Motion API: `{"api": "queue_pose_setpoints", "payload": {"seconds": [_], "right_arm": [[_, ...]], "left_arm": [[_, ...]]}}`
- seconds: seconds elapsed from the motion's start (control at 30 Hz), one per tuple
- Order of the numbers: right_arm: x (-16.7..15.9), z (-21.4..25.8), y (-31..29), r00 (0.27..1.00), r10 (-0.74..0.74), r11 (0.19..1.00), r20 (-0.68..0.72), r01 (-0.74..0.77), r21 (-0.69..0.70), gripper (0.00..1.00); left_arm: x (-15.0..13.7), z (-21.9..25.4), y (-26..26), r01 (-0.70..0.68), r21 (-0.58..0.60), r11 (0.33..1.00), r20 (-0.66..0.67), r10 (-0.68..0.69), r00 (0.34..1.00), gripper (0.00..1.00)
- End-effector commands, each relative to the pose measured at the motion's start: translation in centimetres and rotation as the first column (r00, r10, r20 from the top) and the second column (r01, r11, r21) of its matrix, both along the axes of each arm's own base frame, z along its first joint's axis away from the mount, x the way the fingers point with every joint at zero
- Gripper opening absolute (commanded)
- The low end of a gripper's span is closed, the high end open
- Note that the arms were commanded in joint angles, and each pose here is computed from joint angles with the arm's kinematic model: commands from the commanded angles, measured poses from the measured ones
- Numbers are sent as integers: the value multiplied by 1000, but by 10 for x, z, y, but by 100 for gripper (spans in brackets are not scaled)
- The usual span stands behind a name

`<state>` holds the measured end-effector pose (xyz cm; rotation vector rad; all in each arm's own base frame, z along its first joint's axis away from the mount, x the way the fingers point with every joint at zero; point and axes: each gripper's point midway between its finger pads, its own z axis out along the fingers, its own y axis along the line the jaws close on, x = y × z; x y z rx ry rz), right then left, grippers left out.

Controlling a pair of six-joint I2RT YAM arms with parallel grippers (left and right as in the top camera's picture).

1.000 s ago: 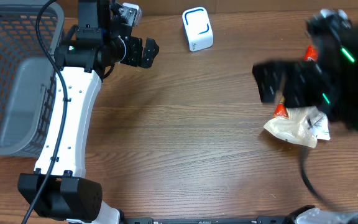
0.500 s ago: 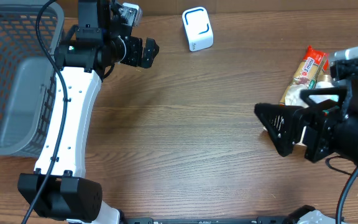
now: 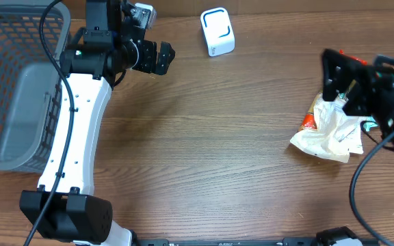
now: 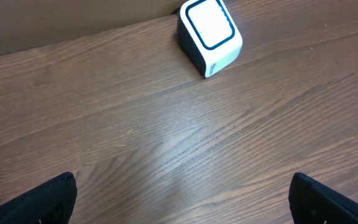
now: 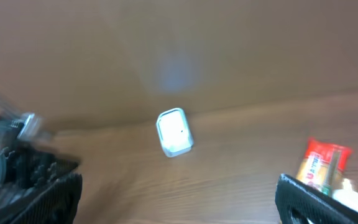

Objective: Scan the item barcode

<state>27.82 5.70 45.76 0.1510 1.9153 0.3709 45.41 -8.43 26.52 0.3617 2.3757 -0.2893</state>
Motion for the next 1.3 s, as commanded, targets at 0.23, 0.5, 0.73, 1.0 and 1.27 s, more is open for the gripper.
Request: {"api": "queue_pose_setpoints", "payload": {"seconds": [0.23, 0.5, 0.73, 1.0, 1.27], "right_arm": [[-30, -103, -44, 936, -136, 991, 324, 123, 61, 100], [-35, -187, -48, 867, -132, 991, 480, 109, 75, 100], [-36, -230, -48, 860, -131, 991, 493, 107, 77, 100], [-33, -257, -48, 900, -137, 990, 414, 115, 76, 100], [-32, -287, -49, 943, -143, 989, 301, 130, 65, 100]], "left_arm": [[-2, 11, -4, 23, 8, 1000, 31, -23, 999, 100], [-2, 11, -4, 23, 8, 1000, 31, -23, 999, 100], [-2, 11, -4, 23, 8, 1000, 31, -23, 999, 100], [-2, 11, -4, 23, 8, 1000, 31, -23, 999, 100], [-2, 11, -4, 23, 8, 1000, 31, -23, 999, 100]]}}
